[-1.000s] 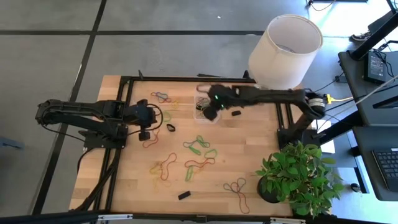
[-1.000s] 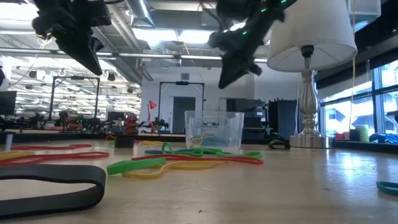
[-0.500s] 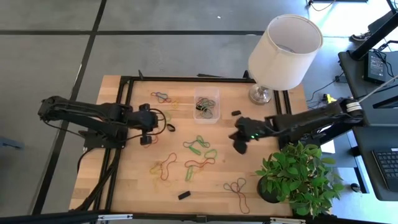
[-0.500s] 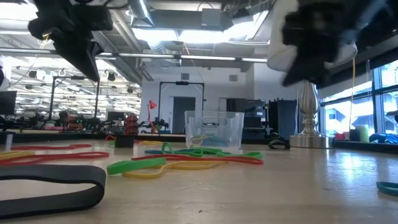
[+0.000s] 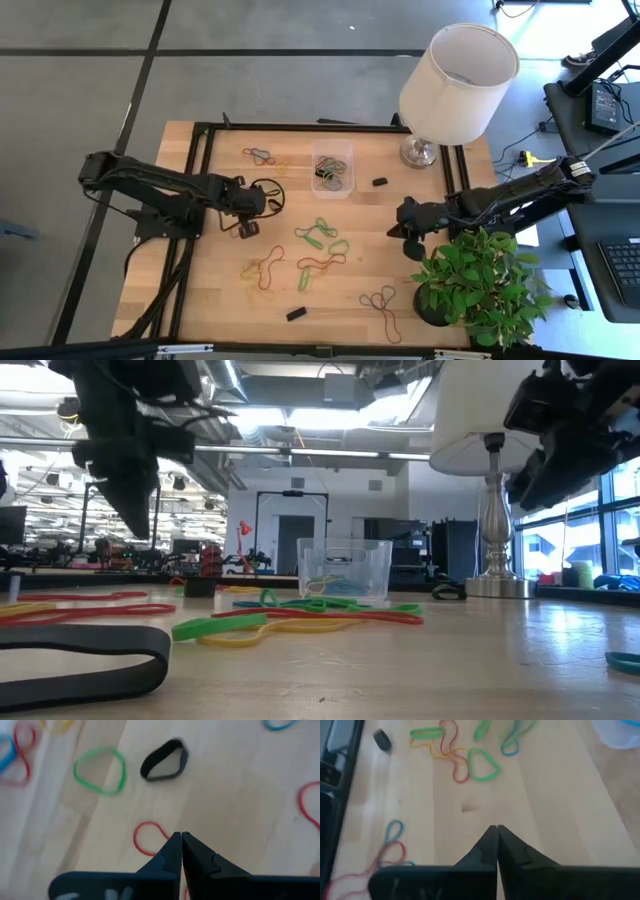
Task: Pick and place rubber bands into bin
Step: Put the red rubber band into the transparent bin
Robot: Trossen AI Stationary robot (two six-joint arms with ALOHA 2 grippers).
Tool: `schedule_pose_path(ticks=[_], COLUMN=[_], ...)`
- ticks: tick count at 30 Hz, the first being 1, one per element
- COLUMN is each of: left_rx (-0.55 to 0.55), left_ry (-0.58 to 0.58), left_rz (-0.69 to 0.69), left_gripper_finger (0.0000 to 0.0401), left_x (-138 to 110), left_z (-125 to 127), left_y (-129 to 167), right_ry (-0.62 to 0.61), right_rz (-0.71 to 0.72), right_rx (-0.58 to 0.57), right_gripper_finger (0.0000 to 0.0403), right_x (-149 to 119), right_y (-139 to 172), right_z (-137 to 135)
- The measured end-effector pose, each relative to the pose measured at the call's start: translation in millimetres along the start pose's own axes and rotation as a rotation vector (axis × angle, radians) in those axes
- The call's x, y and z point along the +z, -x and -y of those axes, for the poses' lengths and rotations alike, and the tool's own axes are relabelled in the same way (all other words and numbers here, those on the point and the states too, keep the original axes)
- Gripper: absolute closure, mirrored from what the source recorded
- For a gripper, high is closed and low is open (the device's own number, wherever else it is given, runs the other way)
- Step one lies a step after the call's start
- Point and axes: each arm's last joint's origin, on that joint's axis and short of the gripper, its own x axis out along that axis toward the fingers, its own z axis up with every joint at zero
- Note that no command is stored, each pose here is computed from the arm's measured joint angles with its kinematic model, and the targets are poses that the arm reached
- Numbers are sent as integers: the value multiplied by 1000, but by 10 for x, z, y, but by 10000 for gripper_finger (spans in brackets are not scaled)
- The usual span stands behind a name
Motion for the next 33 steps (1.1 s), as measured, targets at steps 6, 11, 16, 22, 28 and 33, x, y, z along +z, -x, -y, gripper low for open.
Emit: schedule_pose_path(ticks=[6, 11, 16, 22, 28, 33], left_rx=[49, 87, 104, 109, 107, 97], left_ry=[214, 561, 811, 845, 855, 870], left_rz=[-73, -165, -296, -392, -410, -407], left_gripper_finger=[347, 298, 262, 247, 264, 324], left_x=[37, 74, 87, 99, 101, 104], left_z=[-6, -104, -175, -166, -141, -136], left_y=[-177, -348, -536, -730, -798, -794], right_ry=[50, 78, 78, 78, 72, 73], right_rz=[-4, 1, 1, 1, 1, 2], right_rx=[-3, 0, 0, -1, -1, -1], right_gripper_finger=[401, 397, 399, 395, 398, 397], right_x=[-71, -67, -67, -67, -66, -66], right_y=[12, 13, 13, 13, 12, 12], right_z=[37, 36, 36, 36, 35, 35])
